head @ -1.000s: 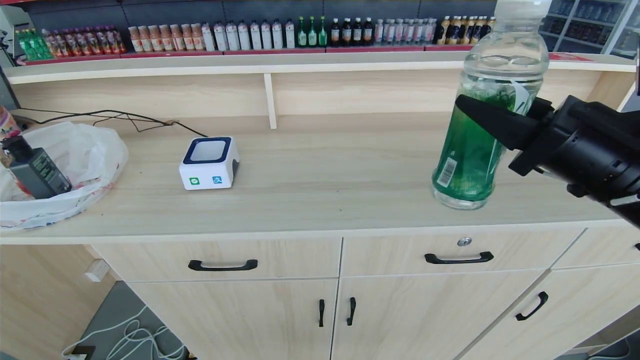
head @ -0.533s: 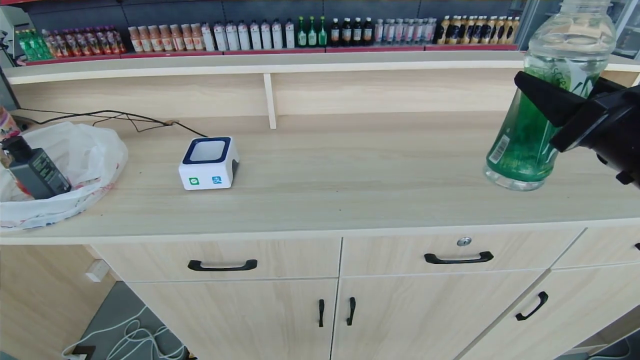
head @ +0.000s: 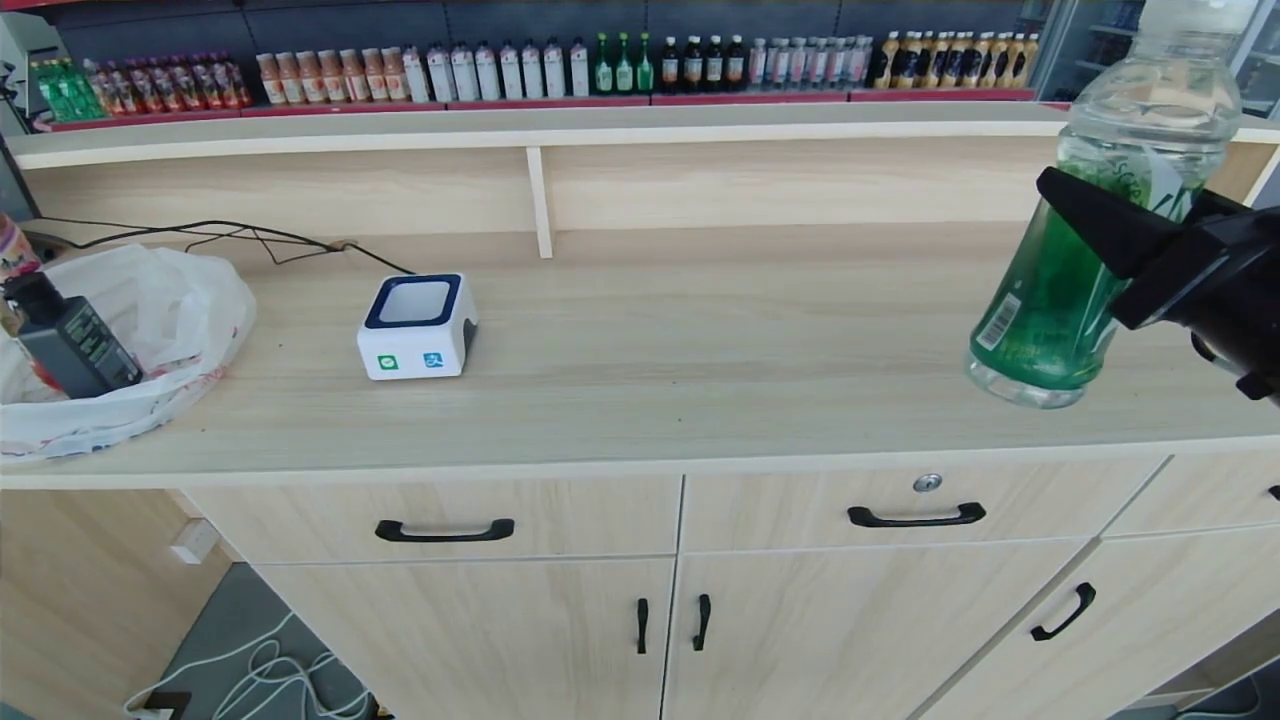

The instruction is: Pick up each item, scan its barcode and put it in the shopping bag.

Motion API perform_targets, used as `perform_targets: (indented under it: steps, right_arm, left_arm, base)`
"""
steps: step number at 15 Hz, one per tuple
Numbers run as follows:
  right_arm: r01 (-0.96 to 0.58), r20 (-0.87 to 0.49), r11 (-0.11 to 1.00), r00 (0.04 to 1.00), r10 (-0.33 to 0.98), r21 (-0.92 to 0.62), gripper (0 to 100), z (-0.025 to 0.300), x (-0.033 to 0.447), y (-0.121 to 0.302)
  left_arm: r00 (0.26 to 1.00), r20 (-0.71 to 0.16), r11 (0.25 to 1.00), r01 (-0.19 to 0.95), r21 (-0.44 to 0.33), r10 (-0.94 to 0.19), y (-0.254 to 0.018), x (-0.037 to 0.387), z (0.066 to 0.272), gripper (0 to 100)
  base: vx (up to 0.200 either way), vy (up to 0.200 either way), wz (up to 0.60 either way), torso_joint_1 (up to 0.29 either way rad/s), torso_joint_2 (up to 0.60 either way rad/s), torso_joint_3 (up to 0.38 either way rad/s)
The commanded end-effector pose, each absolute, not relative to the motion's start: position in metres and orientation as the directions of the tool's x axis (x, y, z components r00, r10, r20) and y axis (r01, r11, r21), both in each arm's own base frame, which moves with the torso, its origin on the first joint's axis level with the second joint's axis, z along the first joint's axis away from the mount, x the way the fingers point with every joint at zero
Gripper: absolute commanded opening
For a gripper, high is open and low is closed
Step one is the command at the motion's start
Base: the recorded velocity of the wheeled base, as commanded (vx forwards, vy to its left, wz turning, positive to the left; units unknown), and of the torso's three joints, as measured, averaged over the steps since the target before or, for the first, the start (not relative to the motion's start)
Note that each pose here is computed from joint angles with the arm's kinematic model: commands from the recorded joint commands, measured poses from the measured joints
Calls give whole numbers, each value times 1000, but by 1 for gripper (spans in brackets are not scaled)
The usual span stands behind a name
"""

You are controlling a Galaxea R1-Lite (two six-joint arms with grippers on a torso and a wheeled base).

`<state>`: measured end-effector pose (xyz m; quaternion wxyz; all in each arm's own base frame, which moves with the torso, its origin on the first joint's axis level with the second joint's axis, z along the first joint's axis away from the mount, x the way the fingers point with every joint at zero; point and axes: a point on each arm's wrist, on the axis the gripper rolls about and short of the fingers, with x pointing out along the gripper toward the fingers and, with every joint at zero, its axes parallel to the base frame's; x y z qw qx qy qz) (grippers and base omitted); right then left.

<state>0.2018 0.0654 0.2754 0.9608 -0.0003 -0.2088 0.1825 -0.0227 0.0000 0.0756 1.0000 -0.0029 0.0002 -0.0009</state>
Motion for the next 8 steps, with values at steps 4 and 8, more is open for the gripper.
perform_targets:
  steps: [4,8]
  right_arm:
    - [-392,419,920,838,349,18,0,278,195,64]
    - [-395,411,918,841,352,22,0,274,192,63]
  left_arm:
    - [1000,0,1000,2,-6,-2,0,-23,76,100]
    - [1000,0,1000,2,-6,-2,0,-23,76,100]
  base:
    - [0,0,0,0,0,0]
    - [0,0,0,0,0,0]
